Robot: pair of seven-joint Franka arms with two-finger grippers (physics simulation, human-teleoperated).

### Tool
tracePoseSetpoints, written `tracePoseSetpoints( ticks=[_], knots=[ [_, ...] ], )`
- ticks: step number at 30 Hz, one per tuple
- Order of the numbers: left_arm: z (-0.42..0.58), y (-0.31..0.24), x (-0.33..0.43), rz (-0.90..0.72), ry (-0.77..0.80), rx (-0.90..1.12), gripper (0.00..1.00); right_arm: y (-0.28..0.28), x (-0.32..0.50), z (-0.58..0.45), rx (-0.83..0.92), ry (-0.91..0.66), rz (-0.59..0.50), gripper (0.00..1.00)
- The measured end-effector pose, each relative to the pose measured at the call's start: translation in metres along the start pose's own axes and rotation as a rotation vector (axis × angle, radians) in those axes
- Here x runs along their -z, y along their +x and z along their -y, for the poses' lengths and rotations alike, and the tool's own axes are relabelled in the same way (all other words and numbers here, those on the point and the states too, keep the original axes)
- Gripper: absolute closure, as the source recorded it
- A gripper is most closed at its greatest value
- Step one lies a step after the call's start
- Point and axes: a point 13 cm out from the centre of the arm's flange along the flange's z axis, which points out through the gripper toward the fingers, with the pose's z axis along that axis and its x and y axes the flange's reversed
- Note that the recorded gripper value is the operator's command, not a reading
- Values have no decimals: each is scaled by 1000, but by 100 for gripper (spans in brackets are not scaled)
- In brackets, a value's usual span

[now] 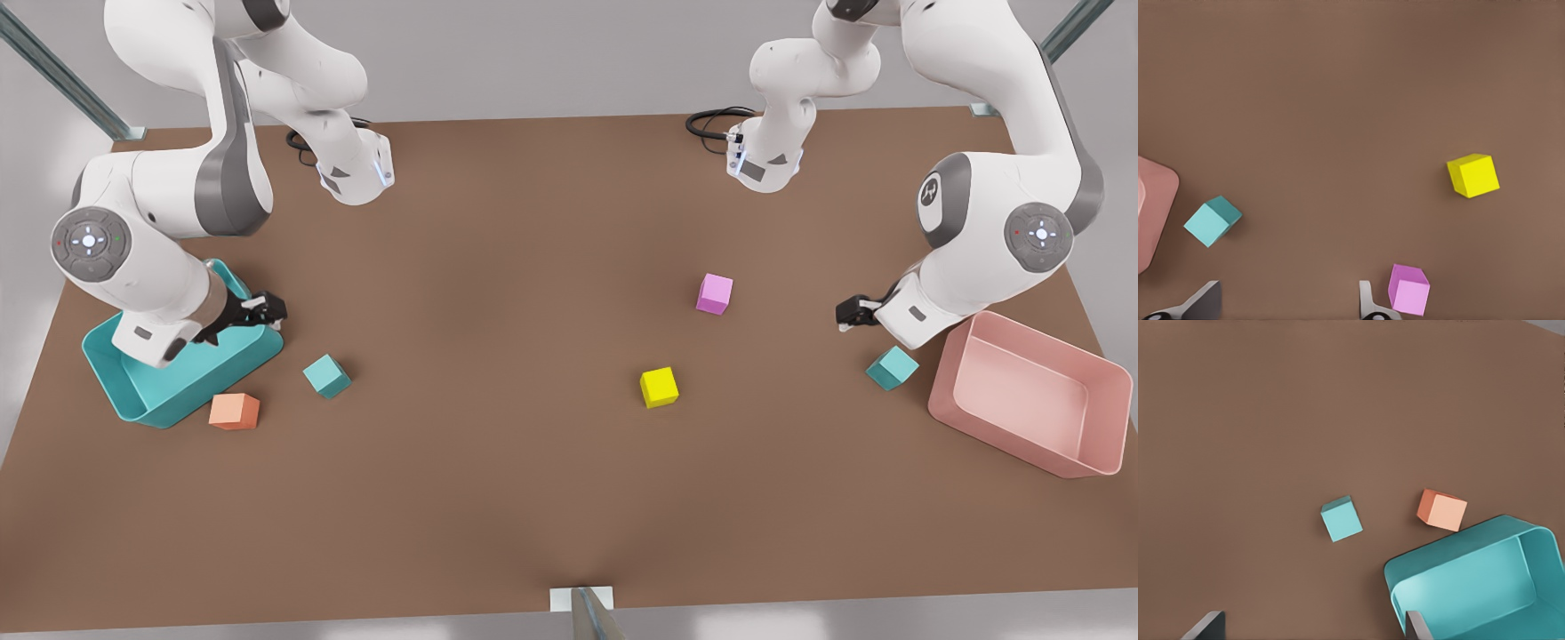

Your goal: Stack the two blue cubes on top of each other

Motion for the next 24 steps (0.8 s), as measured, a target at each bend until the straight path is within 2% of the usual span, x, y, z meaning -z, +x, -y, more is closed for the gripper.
tracePoseSetpoints(
  ticks=[3,7,10,15,19,24],
  knots=[
    [0,-2,1,6,0,-1,0,-8,-7,-1,8,1,3,0],
    [-1,-3,1,12,0,-1,0,-47,-112,-49,121,-20,-132,0],
    [-4,-3,1,13,0,2,0,-53,-180,-54,197,-40,-161,0],
    [-8,-4,-3,8,1,7,0,-32,-267,-45,286,-82,-127,0],
    [-10,-5,-4,6,2,9,0,-43,-288,-37,326,-101,-30,0],
    [-10,-5,-4,7,2,9,0,-35,-309,-19,371,-110,9,0]
  ],
)
